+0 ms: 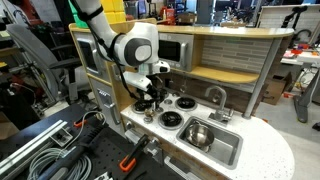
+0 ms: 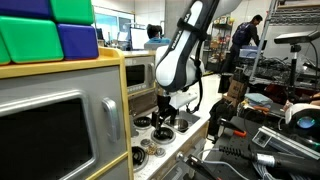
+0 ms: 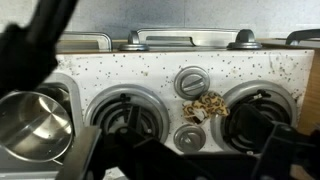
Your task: Put the doll in the pot in the sink
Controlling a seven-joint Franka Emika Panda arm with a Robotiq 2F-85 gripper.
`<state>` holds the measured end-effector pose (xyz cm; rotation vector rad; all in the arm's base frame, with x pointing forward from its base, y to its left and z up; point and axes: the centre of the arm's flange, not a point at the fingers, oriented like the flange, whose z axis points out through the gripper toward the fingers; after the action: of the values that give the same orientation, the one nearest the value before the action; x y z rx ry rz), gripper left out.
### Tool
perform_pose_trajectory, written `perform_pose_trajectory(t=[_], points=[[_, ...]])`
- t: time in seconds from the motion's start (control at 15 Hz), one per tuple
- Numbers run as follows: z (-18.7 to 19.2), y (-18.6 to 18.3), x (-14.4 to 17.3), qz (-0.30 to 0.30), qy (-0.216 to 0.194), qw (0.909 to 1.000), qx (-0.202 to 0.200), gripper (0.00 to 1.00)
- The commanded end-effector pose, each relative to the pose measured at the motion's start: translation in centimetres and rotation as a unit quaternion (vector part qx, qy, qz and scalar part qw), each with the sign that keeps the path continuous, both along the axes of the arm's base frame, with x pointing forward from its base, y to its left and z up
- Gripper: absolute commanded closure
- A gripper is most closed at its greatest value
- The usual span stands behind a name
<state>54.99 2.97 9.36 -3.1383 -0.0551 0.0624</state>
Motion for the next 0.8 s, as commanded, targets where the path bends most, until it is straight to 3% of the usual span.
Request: perform_pose_trajectory(t=[0.0,0.47,0.73], points=[[-2.8,1.7,2.0,-0.009,-0.009,0.9999,0.010,0.00],[-7.5,3.9,6.0,-0.038,0.003,0.9993,0.002,0.00],[-9.7,4.6,5.5,-0.043,0.036,0.9984,0.000,0.00]])
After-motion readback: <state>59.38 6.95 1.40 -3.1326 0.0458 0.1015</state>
